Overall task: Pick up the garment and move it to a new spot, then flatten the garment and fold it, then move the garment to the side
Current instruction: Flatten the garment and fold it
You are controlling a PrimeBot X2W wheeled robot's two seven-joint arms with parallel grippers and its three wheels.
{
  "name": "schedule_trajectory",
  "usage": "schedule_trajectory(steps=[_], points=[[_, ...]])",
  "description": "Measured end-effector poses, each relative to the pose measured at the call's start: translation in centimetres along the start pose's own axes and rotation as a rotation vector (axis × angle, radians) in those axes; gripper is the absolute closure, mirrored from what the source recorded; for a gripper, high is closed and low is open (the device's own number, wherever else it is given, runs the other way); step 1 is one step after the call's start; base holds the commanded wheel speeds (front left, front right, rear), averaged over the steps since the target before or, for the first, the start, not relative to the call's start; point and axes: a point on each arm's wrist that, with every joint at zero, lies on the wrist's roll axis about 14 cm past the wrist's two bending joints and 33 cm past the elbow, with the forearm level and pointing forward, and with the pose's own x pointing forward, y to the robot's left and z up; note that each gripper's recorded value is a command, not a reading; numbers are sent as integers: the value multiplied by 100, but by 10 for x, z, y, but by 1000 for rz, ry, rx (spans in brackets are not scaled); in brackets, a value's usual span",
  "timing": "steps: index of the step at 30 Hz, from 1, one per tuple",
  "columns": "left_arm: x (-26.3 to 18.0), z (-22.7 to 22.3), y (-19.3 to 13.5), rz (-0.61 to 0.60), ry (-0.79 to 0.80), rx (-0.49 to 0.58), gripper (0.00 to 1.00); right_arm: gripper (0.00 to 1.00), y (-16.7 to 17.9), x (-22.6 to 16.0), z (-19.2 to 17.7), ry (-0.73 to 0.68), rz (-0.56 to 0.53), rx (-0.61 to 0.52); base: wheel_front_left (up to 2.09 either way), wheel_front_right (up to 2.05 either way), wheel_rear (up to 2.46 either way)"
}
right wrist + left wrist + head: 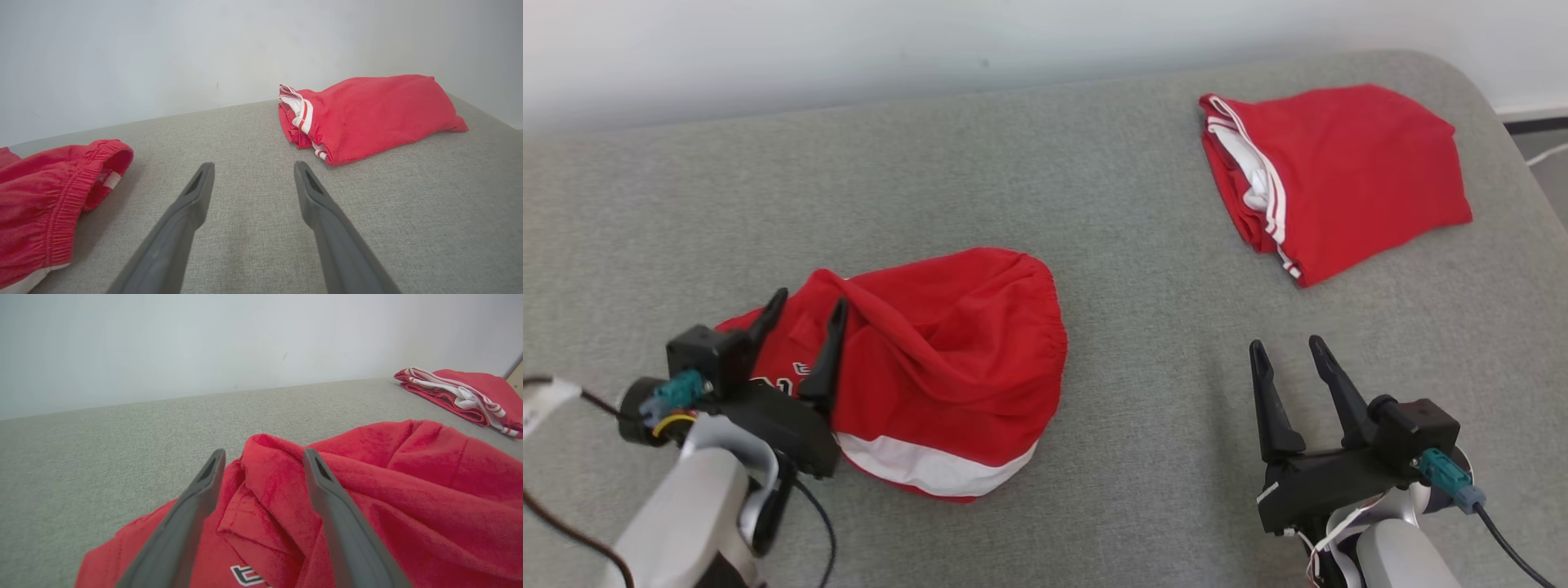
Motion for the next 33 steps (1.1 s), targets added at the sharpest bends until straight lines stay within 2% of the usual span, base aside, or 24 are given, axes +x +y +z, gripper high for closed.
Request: schedule_trajectory(steps=[9, 19, 33], points=[[-50, 15, 0, 76, -91, -53, 0, 0, 19, 1, 4, -11, 49, 13, 0, 0, 0], [-93, -4, 2, 130, -49, -63, 0, 0, 32, 2, 9, -22, 86, 17, 0, 0, 0], [-95, -47, 5, 147, 66, -115, 0, 0, 25, 1, 2, 0, 75, 9, 0, 0, 0]])
